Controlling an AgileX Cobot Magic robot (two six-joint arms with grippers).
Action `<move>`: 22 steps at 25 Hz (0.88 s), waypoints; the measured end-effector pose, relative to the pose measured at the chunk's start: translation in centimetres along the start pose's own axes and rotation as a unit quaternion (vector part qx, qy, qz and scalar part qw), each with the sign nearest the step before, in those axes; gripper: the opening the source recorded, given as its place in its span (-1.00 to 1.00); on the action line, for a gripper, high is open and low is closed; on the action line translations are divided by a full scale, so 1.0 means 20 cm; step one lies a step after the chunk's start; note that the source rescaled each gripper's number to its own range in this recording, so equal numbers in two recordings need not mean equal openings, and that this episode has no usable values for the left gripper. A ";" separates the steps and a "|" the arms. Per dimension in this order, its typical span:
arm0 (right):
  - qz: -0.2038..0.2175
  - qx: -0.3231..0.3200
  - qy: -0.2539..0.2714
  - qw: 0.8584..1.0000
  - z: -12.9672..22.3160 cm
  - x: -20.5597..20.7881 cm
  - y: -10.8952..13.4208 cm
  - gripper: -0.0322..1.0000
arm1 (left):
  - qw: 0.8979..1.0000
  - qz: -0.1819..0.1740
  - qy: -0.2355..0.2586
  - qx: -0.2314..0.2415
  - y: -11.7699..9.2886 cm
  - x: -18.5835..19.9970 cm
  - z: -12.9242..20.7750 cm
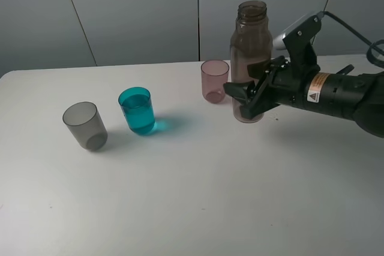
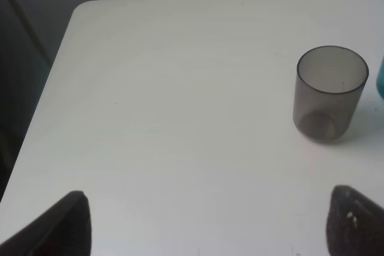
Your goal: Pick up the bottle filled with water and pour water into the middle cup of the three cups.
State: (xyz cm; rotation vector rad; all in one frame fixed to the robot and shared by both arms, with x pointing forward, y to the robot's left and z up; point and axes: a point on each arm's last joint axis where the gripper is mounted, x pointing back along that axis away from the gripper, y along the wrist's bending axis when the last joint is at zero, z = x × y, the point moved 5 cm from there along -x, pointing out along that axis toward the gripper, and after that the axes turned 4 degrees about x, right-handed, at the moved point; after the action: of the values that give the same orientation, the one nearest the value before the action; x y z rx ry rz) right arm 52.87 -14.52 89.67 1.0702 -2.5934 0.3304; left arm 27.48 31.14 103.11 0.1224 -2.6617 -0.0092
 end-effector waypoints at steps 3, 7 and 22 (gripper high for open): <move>-0.017 -0.017 -0.016 1.000 0.04 -0.04 0.02 -0.87 | 1.000 0.000 0.000 0.000 0.00 0.00 0.00; -0.033 -0.003 -0.039 0.999 0.10 -0.08 0.05 -0.87 | 1.000 0.000 0.000 0.000 0.00 0.00 0.00; -0.082 0.040 -0.042 0.995 0.25 -0.24 0.09 -0.87 | 1.000 0.000 0.000 0.000 0.00 0.00 0.00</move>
State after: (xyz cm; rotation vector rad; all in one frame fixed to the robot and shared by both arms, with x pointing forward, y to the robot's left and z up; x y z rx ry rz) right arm 53.89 -11.86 83.11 1.3416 -2.5618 0.3612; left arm 27.48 31.14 103.11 0.1224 -2.6617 -0.0092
